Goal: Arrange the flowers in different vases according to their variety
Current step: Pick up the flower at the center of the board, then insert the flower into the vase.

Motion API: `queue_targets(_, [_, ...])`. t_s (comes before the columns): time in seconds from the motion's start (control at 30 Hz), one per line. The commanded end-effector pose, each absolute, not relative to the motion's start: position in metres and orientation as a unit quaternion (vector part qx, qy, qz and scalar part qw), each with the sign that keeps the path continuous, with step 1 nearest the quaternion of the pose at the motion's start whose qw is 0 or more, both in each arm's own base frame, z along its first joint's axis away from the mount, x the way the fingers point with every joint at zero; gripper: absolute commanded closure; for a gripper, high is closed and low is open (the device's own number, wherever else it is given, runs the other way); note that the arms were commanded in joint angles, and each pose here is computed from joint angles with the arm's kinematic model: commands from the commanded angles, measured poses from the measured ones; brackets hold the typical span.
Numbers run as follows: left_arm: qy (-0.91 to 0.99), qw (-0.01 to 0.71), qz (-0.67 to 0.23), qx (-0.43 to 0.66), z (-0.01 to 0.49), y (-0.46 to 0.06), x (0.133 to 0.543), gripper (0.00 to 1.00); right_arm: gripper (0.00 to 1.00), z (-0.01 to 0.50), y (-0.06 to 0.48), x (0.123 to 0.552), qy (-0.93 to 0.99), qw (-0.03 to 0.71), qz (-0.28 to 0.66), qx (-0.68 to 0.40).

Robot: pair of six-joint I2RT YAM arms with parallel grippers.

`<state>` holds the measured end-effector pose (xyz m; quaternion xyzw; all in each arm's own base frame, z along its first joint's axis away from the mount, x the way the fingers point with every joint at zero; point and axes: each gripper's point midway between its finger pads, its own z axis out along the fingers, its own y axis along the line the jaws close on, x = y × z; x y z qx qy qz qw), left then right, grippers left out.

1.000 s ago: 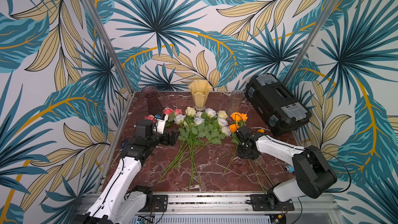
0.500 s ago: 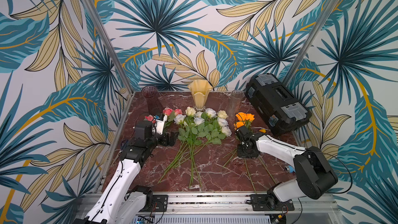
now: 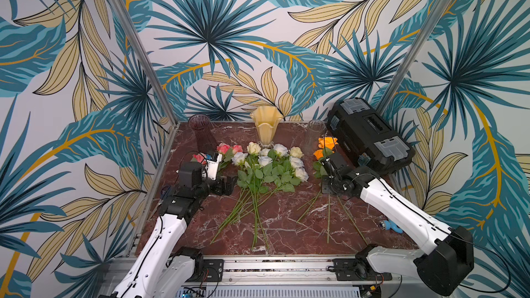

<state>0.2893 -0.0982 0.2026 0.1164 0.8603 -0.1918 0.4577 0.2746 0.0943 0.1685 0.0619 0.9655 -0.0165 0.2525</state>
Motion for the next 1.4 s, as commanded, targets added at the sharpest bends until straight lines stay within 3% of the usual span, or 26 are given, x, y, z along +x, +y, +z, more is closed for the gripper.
queue_targets(0.0, [0.860, 0.457, -0.191, 0.120, 0.197, -0.098, 0.285, 0.00, 1.00, 0.208, 0.082, 0.276, 0.953, 0.296, -0.042, 0.058])
queue_targets(0.4, [0.859, 0.446, -0.219, 0.124, 0.198, -0.107, 0.283, 0.00, 1.00, 0.393, 0.102, 0.378, 0.835, 0.546, -0.064, 0.005])
queue_targets(0.67, [0.862, 0.434, -0.230, 0.128, 0.198, -0.110, 0.276, 0.00, 1.00, 0.452, 0.105, 0.461, 0.760, 0.647, -0.052, 0.041])
queue_targets(0.97, [0.864, 0.428, -0.236, 0.122, 0.194, -0.111, 0.274, 0.00, 1.00, 0.479, 0.096, 0.540, 0.708, 0.700, -0.054, 0.079])
queue_targets(1.37, [0.869, 0.426, -0.227, 0.110, 0.192, -0.107, 0.275, 0.00, 1.00, 0.443, 0.078, 0.588, 0.716, 0.687, -0.069, 0.101])
